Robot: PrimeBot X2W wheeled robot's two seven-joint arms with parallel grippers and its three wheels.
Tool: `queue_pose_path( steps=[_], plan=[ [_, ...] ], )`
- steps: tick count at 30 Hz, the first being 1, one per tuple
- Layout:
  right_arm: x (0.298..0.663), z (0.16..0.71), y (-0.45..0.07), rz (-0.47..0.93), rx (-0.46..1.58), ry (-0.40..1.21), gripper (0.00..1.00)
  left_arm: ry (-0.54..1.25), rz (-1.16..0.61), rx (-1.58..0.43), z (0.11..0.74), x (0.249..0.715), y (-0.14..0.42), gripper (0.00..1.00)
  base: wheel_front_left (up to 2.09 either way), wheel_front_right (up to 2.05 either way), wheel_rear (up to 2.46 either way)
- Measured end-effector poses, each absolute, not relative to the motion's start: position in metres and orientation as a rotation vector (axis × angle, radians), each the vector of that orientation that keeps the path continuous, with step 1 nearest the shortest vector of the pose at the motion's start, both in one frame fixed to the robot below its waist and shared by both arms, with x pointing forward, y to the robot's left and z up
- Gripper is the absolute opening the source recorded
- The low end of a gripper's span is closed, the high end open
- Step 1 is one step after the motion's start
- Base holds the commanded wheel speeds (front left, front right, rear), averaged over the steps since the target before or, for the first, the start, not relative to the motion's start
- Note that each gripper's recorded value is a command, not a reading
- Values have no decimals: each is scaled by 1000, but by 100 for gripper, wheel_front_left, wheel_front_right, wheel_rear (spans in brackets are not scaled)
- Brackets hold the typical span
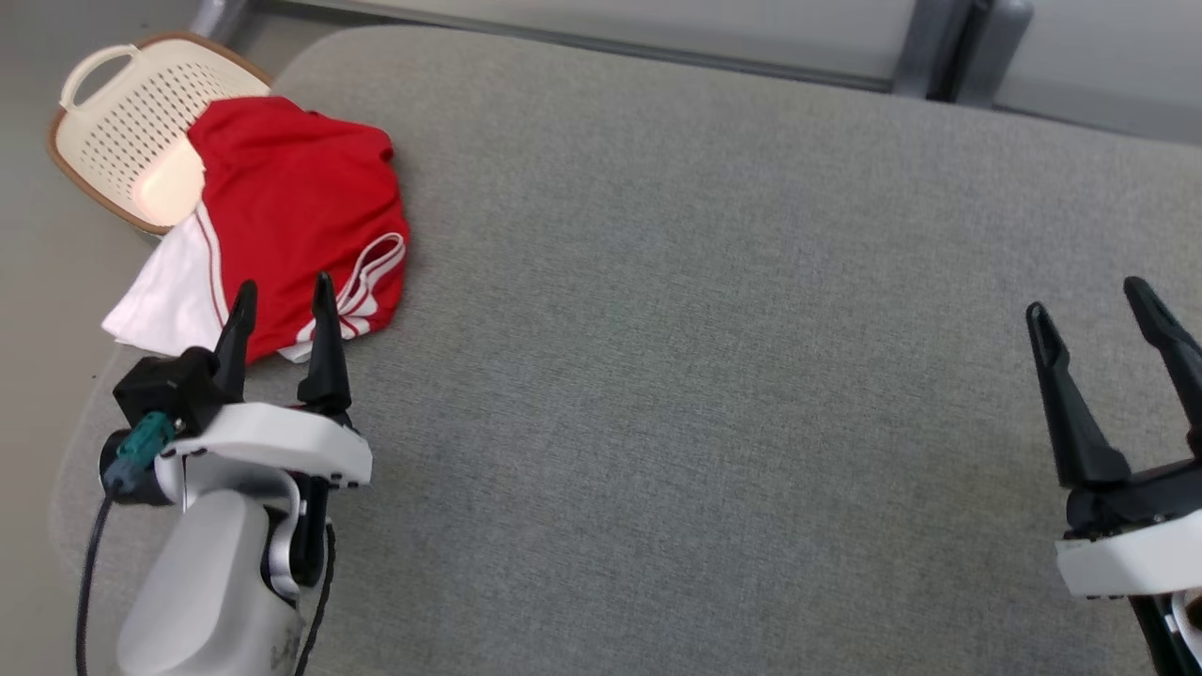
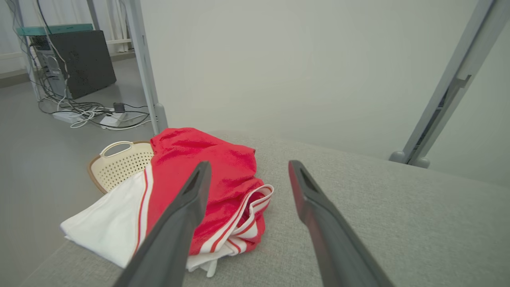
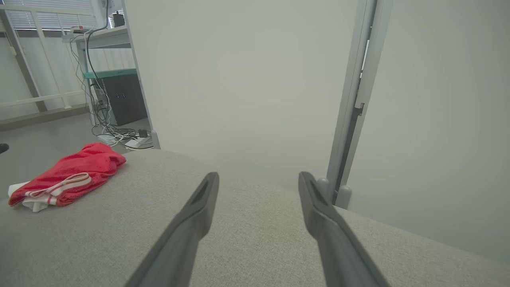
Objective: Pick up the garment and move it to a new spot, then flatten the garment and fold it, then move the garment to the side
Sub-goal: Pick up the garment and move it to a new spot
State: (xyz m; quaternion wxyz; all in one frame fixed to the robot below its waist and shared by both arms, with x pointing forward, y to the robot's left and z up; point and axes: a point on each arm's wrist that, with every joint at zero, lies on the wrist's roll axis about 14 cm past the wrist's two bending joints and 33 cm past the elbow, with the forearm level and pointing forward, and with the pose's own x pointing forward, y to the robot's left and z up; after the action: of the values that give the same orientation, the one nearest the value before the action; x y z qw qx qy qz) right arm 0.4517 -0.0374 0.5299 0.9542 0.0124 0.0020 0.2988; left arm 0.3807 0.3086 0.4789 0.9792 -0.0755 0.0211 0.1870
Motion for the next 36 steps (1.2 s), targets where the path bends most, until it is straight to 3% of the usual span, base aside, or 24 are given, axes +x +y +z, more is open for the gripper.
queue_pose_path(
  steps=[6,13,14,15,16,24,36],
  plan=[
    [476,496,-54,564,49,60,100,251,383,-190,409,425,317,100,0,0,0],
    [488,466,-75,506,57,111,100,436,377,-174,351,443,317,100,0,0,0],
    [489,462,-79,495,56,119,100,445,376,-174,347,447,318,81,0,0,0],
    [490,458,-82,488,57,125,100,447,382,-176,345,451,320,4,0,0,0],
    [491,455,-85,480,58,130,100,447,385,-179,344,456,322,0,0,0,0],
    [491,455,-94,458,36,131,100,282,389,-132,388,475,336,0,0,0,0],
    [462,499,-89,447,59,48,100,-21,284,-63,488,439,301,0,0,0,0]
  ],
)
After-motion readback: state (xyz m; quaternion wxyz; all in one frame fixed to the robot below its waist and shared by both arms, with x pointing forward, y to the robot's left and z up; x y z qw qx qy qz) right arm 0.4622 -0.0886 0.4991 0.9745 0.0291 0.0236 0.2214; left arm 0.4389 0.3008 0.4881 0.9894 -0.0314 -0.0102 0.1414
